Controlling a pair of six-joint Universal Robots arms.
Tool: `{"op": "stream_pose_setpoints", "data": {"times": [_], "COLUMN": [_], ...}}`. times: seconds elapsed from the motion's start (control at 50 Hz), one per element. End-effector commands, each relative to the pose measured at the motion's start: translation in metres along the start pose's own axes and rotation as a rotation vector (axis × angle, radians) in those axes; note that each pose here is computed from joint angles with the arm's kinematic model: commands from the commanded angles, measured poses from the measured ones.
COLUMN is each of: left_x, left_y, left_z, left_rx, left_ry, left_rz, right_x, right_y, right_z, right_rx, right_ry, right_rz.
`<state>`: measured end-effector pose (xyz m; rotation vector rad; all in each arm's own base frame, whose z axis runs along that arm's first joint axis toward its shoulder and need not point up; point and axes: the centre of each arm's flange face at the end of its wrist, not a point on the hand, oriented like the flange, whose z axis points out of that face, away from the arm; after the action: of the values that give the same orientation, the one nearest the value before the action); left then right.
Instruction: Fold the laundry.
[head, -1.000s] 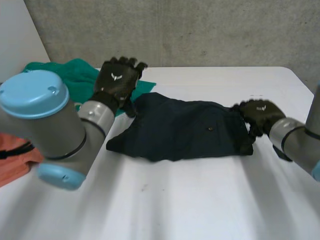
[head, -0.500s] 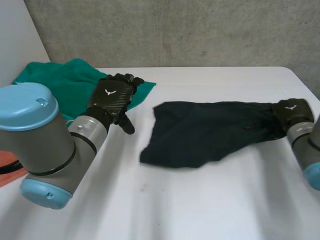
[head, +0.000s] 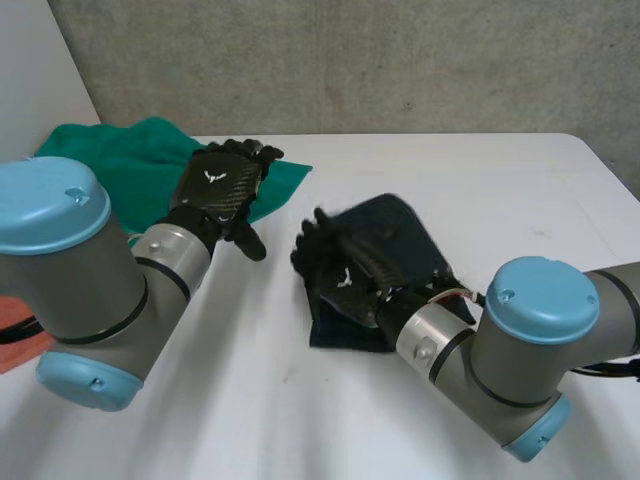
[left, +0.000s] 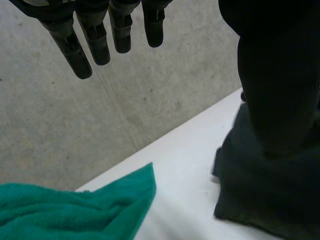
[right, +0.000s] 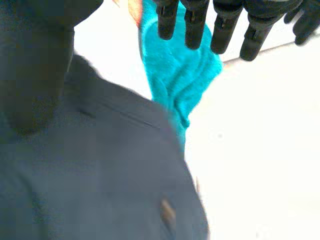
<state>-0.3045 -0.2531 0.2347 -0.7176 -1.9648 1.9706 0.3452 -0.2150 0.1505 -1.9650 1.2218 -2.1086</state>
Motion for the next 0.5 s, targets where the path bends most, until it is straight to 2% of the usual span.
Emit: {"op": "stream_pose_setpoints", "data": {"times": [0.02,0.04,0.12,0.14,0.22,0.3,0.42,0.5], "left_x": [0.004,0.006,0.019,0.023,0.05,0.084,0.109,0.111], "left_y": [-0.018,-0.022,-0.029,-0.029,-0.024,-0.003,0.04,0.068], "left_z": [0.019,0.024,0.036,0.037,0.042,0.042,0.046,0.05], "left_rx": [0.064,0.076,0.092,0.091,0.059,-0.024,-0.163,-0.253], "left_ry": [-0.005,-0.004,0.029,0.04,0.124,0.221,0.248,0.23], "left_rz": [0.0,-0.002,-0.003,-0.003,0.005,0.015,0.039,0.071], "right_x": [0.085,0.105,0.13,0.133,0.136,0.122,0.085,0.069], "right_y": [-0.001,0.001,0.026,0.031,0.059,0.089,0.118,0.134], "right_z": [-0.012,-0.018,-0.027,-0.029,-0.031,-0.022,-0.007,-0.001], "right_rx": [-0.022,0.004,0.012,0.002,-0.114,-0.295,-0.479,-0.534], "right_ry": [0.273,0.329,0.409,0.418,0.418,0.332,0.142,0.086], "right_rz": [0.478,0.611,0.899,0.927,0.974,1.036,1.119,1.078]}}
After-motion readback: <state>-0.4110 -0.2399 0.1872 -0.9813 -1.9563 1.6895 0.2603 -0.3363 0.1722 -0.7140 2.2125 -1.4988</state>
